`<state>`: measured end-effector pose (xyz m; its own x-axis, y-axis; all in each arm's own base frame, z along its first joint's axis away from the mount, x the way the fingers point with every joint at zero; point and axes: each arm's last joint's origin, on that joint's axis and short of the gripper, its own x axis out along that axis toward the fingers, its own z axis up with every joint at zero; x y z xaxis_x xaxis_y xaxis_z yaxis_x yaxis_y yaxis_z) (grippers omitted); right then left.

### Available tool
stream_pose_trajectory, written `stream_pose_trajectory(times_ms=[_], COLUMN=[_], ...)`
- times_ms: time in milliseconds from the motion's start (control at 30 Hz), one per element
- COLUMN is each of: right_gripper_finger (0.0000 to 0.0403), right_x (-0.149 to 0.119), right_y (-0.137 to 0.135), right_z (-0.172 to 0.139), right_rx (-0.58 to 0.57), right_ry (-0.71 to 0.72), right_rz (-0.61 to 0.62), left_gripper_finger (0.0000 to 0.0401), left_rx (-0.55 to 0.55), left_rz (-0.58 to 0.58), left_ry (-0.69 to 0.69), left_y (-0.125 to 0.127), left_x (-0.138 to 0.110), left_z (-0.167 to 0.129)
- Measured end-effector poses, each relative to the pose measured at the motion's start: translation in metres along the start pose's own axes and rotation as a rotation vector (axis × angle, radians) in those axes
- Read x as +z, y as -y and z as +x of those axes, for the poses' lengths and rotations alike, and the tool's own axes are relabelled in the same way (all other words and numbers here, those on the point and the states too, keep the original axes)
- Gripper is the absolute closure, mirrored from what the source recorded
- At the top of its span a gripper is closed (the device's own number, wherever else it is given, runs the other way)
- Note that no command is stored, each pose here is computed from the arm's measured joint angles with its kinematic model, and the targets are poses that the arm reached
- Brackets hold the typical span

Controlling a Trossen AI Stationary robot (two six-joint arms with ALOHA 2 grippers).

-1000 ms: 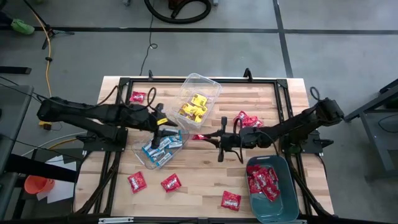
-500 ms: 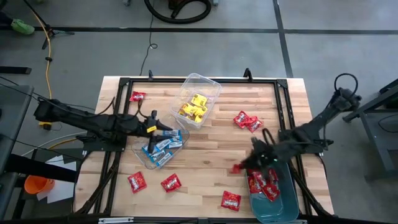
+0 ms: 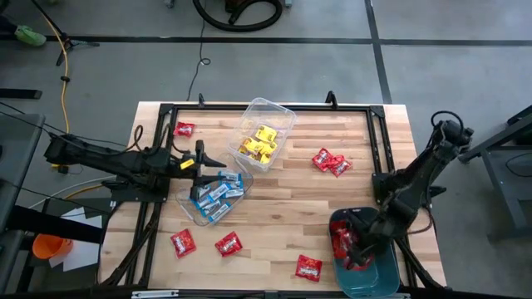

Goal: Sort candy
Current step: Put the red candy into the blue bin

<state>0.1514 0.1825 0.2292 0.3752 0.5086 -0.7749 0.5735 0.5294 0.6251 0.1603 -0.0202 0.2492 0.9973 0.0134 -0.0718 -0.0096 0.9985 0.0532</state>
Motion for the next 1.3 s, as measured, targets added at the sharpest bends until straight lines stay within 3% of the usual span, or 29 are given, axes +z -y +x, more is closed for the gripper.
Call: stream_pose_trajectory(times_ms=[133, 233, 367, 467, 600, 833, 967, 1167, 1300], right_gripper_finger=[0.0394, 0.0394, 0.0393, 0.0387, 0.0358, 0.0277, 0.023, 0.0188, 0.0183], right_x=[-0.003, -0.002, 0.0, -0.001, 0.001, 0.006, 0.006, 0.005, 0.015], right_y=[-0.008, -0.023, -0.045, -0.057, -0.062, -0.05, -0.05, -0.063, -0.08], right_z=[-0.009, -0.026, -0.037, -0.037, -0.033, -0.029, -0.03, -0.038, -0.049], right_rx=[-0.2, -0.299, -0.328, -0.306, -0.346, -0.525, -0.519, -0.429, -0.34], right_ry=[-0.053, 0.056, 0.198, 0.213, 0.185, 0.112, 0.097, -0.066, 0.124], right_rz=[0.004, -0.052, -0.094, -0.098, -0.065, 0.037, 0.031, 0.018, -0.148], left_gripper_finger=[0.0252, 0.0252, 0.0252, 0.0252, 0.0252, 0.0252, 0.0252, 0.0252, 0.0252], left_rx=[0.002, 0.003, 0.004, 0.004, 0.003, 0.001, 0.001, 0.0, 0.001], left_rz=[0.035, 0.042, 0.042, 0.035, 0.002, -0.015, -0.015, -0.013, -0.013], left_ry=[0.033, 0.043, 0.042, 0.035, 0.032, 0.006, 0.006, 0.006, 0.006], left_y=[-0.001, -0.001, -0.001, -0.001, -0.001, -0.001, -0.001, -0.001, -0.001], left_x=[0.004, 0.005, 0.005, 0.004, 0.004, 0.001, 0.001, 0.001, 0.001], left_z=[-0.003, -0.003, -0.003, -0.003, -0.003, -0.003, -0.003, -0.003, -0.003])
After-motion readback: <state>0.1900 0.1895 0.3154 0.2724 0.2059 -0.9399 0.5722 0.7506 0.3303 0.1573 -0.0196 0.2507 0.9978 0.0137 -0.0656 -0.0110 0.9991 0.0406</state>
